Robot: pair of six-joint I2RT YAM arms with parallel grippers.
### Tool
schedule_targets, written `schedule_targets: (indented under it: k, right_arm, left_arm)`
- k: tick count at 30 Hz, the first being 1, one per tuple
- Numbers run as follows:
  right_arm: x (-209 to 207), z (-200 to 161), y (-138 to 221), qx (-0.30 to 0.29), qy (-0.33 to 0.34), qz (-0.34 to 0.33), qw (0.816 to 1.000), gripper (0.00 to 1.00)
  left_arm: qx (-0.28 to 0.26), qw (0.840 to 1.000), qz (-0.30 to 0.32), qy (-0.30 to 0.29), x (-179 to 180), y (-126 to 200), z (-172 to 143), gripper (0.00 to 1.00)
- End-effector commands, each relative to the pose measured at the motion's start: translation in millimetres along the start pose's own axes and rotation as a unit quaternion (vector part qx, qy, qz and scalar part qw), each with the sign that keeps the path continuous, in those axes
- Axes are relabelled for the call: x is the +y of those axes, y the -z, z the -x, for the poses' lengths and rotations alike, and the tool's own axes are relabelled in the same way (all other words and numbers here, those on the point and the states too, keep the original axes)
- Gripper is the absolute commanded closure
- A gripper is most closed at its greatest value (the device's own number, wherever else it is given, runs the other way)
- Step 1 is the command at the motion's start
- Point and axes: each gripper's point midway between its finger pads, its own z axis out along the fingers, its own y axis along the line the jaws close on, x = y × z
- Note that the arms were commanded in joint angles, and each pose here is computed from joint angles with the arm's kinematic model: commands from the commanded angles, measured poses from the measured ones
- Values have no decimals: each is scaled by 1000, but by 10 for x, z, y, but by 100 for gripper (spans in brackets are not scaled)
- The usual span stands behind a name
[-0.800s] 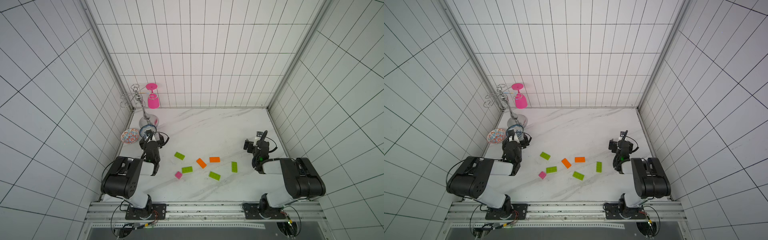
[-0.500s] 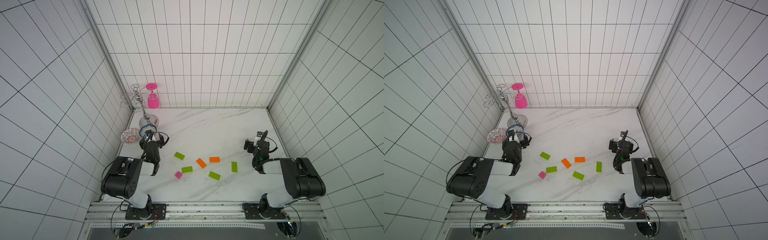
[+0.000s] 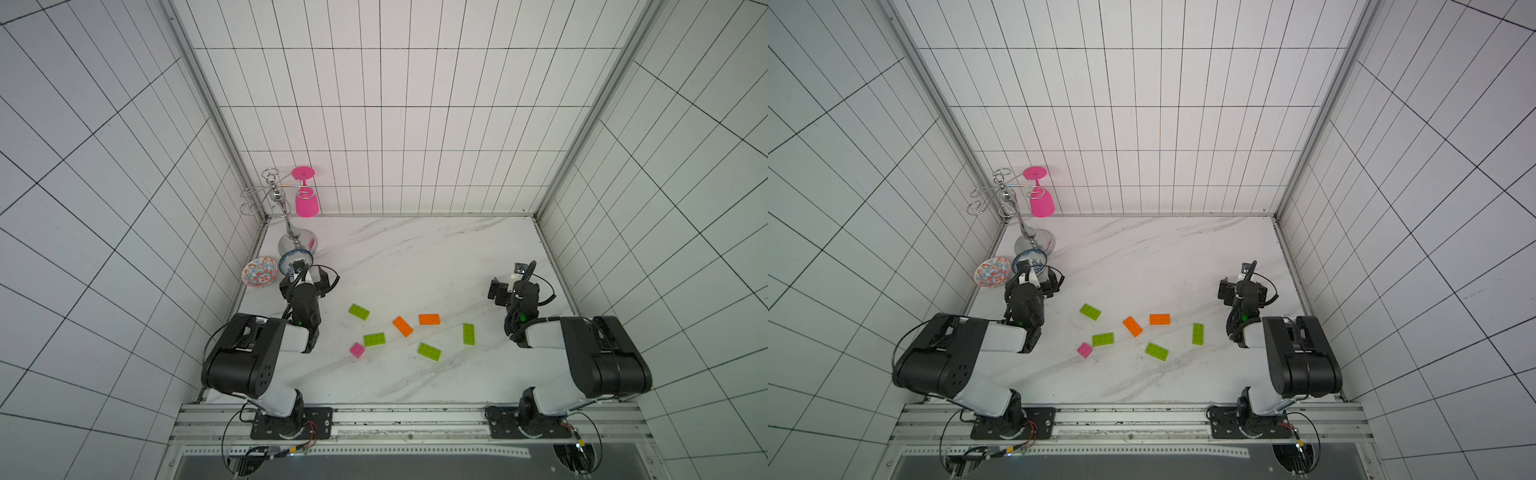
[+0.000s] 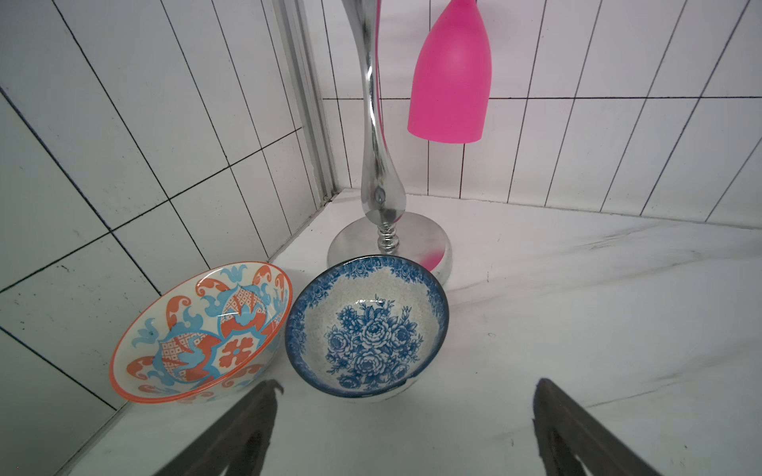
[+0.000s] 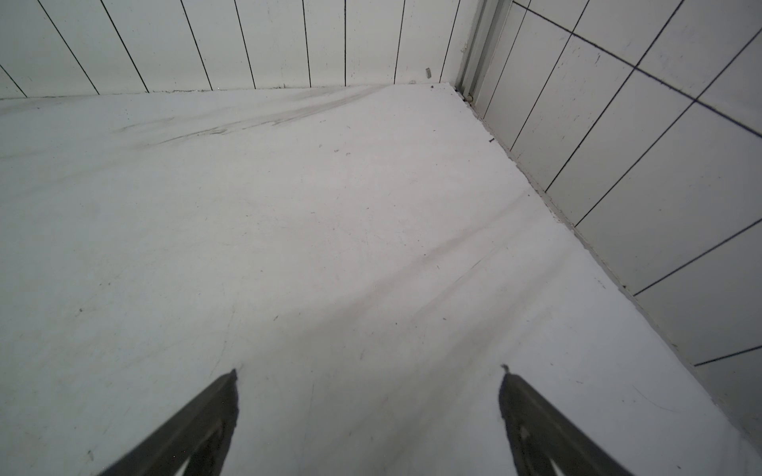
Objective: Assemble a small pinwheel with lego
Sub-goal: Move the lego brick at the center of the board.
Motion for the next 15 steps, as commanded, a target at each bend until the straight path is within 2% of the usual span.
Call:
schedule_targets:
  k: [1,4,7,9,15]
  right_arm:
    - [11,407,93,-34,2,-7,999,1]
    - [68,631,245,-52,12,3,999,2]
    - [126,928,432,-84,-52,36,994,1]
    - [314,1081,565,-90,-78,94,988,1]
    - [759,1301,800,-69,-150,194,967,1]
  left_arm:
    - [-70,997,1,-21,-47,245,360,2]
    - [-77,995,42,-43,-85,428,573,2]
    - [-63,995,63,-35,-163,595,755,3]
    - [-55,997,58,-12,-240,697,860,3]
    - [7,998,2,65,-556,846,944,3]
